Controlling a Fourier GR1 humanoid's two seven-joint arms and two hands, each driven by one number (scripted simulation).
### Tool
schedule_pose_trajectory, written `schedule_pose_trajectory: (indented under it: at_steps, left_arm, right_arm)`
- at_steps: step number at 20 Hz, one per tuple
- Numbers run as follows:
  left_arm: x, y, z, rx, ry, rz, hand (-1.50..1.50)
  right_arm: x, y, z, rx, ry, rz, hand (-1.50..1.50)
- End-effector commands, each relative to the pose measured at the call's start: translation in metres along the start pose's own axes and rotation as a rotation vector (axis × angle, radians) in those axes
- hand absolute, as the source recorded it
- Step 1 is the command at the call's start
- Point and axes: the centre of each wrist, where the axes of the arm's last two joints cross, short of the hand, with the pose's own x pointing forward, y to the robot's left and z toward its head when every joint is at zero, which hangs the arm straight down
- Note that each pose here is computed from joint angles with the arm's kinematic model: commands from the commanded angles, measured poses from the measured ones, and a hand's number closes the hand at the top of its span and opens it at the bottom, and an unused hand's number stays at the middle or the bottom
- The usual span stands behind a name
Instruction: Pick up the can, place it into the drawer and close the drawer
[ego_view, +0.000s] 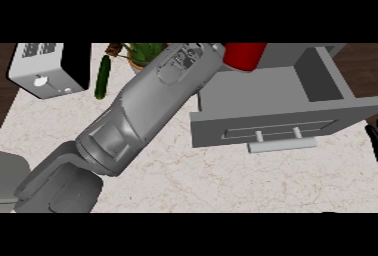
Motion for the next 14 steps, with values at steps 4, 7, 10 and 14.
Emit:
schedule_pose_trajectory:
  at_steps: [4,7,10,14]
  left_arm:
    - [-0.024,0.001,0.001,0.024,-0.005,-0.036,1.50]
    - [-0.036,0.005,0.000,0.036,0.017,-0.073,1.50]
    - [-0.041,-0.001,0.006,0.019,-0.018,-0.098,1.50]
    - [-0.055,0.001,0.008,0.057,0.001,-0.136,-1.50]
  right_arm:
    - [-0.006,0.007,-0.010,0.014,-0.003,0.004,-1.50]
    - [0.006,0.012,-0.013,0.003,-0.018,0.003,-1.50]
    - [0.006,0.001,-0.015,-0.001,-0.017,-0.007,-1.50]
    - [0.004,0.006,-0.018,0.025,-0.026,0.003,-1.50]
